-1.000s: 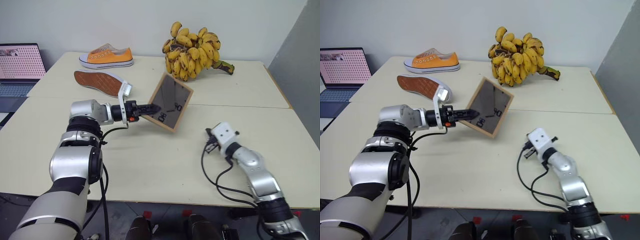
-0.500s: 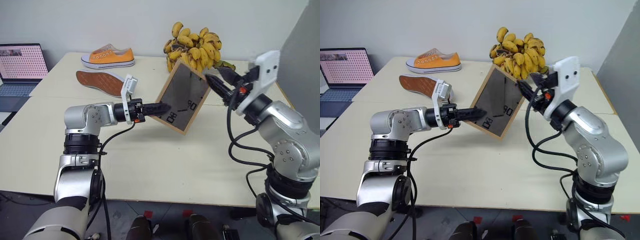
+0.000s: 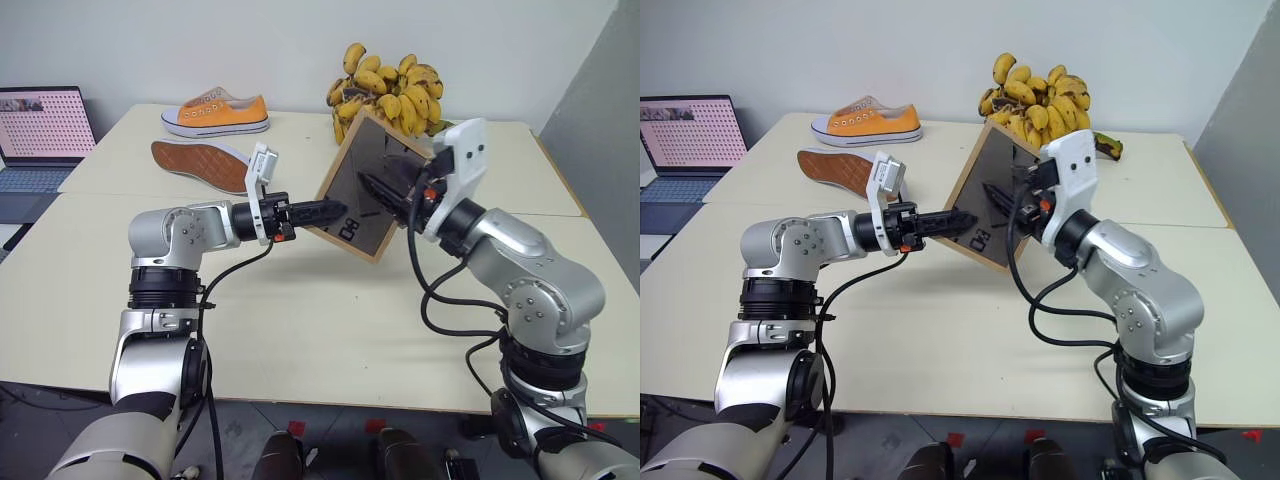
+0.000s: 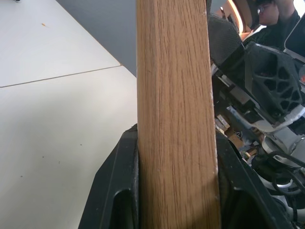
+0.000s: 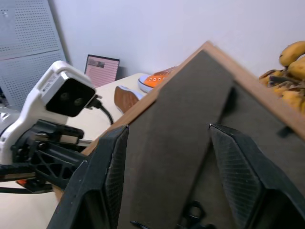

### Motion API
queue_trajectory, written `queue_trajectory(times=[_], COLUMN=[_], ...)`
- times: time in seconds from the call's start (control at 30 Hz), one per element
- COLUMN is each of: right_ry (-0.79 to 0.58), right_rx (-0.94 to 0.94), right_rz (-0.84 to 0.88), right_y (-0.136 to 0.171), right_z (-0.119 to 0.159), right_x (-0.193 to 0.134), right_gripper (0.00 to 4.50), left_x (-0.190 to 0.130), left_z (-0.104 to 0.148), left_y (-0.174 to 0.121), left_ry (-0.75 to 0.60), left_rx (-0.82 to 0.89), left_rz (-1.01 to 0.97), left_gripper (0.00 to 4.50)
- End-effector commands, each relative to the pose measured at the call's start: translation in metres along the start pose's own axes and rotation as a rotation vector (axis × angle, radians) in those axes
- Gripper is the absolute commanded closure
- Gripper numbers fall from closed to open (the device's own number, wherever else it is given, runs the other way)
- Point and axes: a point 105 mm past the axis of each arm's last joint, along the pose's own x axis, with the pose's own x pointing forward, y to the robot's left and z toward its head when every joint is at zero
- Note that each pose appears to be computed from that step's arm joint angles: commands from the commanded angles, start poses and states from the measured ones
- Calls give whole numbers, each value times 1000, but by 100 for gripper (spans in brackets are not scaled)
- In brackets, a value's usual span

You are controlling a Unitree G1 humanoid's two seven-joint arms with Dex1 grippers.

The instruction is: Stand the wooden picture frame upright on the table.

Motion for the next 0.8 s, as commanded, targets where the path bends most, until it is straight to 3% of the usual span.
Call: queue_trajectory(times=[0.03,0.23,0.47,0.8], right_ry=[-72,-77,-51,-54], right_rx=[-21,-28,-94,-68], right_rz=[-15,-8,-96,-85], right_y=[0,4,-27,-20], right_z=[15,15,13,5], right_x=[1,4,-8,-3], right_gripper=[169,169,169,169], left_x=[6,11,12,15], left_z=[22,24,29,33], left_y=[-18,-15,-16,-14], left_ry=[-39,-44,-53,-62], left_rx=[82,80,87,93], left_rz=[-65,-64,-73,-75], left_gripper=[321,321,321,321])
